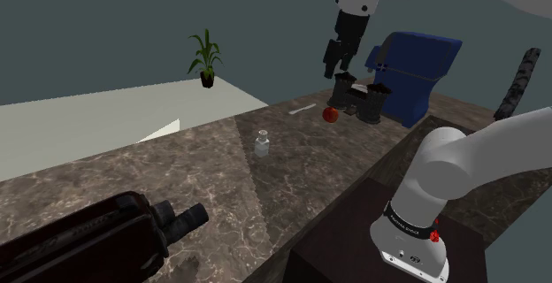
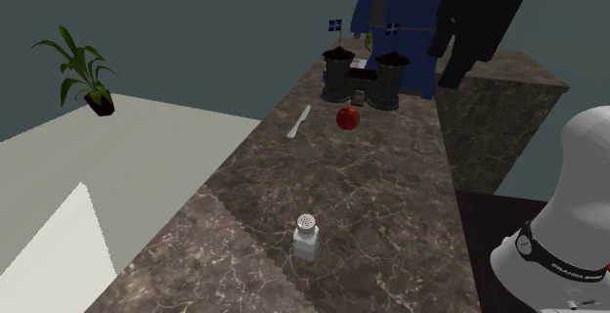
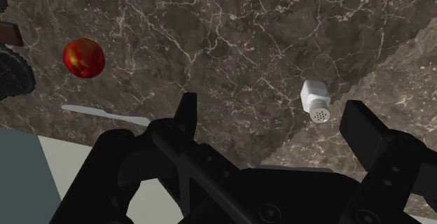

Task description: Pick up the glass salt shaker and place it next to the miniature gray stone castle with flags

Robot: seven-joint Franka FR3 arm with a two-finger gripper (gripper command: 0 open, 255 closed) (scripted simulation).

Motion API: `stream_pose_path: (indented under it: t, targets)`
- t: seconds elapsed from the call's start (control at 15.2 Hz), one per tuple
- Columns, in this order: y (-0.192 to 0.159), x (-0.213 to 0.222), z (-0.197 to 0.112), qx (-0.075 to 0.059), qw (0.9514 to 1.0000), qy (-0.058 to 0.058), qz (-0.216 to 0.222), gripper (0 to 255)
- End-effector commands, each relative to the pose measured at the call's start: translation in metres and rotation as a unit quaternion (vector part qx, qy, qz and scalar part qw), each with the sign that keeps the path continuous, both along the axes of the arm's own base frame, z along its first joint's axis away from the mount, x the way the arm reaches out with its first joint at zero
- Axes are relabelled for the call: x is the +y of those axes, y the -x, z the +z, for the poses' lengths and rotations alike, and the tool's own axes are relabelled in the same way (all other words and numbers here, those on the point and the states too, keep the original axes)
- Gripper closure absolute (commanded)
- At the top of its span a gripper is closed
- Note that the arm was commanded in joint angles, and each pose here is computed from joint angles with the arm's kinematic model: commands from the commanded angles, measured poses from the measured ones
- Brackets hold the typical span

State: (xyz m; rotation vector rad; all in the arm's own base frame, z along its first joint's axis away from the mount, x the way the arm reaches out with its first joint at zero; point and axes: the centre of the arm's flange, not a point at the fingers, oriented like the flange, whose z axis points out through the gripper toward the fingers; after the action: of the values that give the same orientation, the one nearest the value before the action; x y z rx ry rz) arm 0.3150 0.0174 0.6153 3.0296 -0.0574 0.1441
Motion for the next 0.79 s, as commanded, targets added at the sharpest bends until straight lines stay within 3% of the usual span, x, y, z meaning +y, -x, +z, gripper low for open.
stream_pose_path:
  t: [0.0, 0.73]
  targets:
    - [0.0, 0.0, 0.0, 0.0, 1.0, 0.0, 0.0, 0]
    - [-0.072, 0.055, -0.115, 0.002, 0.9996, 0.001, -0.027, 0]
